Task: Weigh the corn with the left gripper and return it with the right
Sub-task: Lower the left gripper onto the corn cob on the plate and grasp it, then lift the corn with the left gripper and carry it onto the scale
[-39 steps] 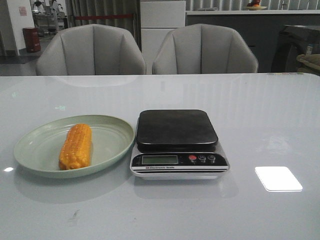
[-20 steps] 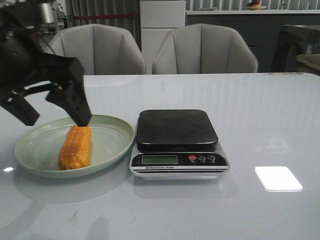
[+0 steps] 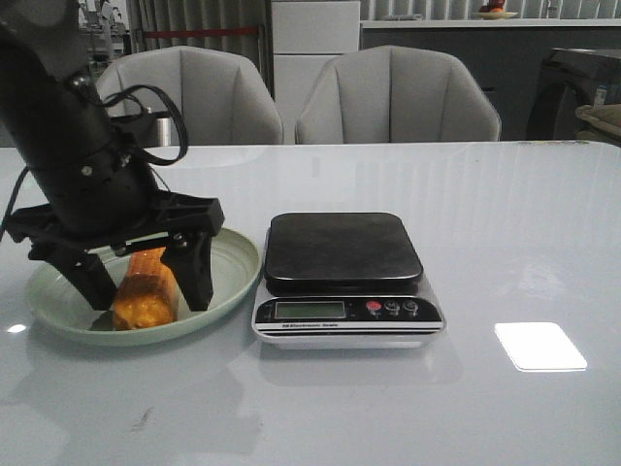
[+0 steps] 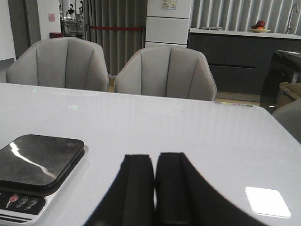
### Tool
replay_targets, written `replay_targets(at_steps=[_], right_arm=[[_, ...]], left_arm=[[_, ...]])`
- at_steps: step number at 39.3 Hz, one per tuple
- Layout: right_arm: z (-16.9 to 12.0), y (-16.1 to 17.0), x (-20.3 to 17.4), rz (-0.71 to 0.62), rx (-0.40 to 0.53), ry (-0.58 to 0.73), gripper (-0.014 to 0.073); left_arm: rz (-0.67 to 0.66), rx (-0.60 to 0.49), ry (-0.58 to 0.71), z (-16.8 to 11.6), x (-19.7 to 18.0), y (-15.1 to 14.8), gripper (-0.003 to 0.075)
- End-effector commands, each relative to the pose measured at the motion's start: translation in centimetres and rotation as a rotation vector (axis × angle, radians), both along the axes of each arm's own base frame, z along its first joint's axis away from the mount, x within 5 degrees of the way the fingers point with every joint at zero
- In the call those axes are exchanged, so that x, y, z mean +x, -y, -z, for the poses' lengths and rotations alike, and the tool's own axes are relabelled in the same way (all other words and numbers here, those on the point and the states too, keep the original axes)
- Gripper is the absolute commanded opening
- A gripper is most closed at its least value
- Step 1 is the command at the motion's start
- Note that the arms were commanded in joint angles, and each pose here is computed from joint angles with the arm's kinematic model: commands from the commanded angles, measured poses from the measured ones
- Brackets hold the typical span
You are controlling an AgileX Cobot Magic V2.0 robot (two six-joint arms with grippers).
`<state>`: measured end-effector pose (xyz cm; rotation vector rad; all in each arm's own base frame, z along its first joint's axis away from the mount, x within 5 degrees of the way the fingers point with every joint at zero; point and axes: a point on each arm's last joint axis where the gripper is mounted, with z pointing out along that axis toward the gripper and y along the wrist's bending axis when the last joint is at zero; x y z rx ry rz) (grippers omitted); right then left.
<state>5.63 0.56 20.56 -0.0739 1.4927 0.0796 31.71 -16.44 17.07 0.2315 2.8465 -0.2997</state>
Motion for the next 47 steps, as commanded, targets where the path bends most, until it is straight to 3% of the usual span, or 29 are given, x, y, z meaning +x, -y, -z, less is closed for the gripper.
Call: replay_targets(at_steps=[1,8,11,20,37,42,47], right_arm=[[-0.5,0.1,-0.2,0.011,-0.005,0.088,0.0179],[-0.5,0.1,-0.2,0.011,-0.005,0.088,0.0179],[-0.5,0.1,-0.2,0.011,-0.005,0.088,0.0179],[-0.5,0.1,-0.2,0.011,-0.005,0.088,0.0179],[-0.5,0.1,-0.2,0.011,-0.005,0.088,0.0179],[-0.5,0.1,-0.2,0.011,-0.005,0.088,0.0179],[-0.5,0.1,-0.2,0.011,-0.005,0.088,0.0179]], left_arm=[[-0.017,-0.039,0.054,-2.0,0.7,0.6,0.0466],[-0.027,-0.085,0.076,-3.8,1.3,1.1,0.0099],[-0.018,-0.097,0.088,-5.1,1.8,1.6,0.0137],[0.048,-0.167,0.184,-8.4,2.1,4.8,0.0135],[0.060,-0.300,0.190,-7.3,2.9,10.1,0.0153],[0.040,-0.335,0.188,-6.8,3.4,10.9,0.0276],[0.026,-0.361,0.192,-6.5,3.5,11.4,0.0463]])
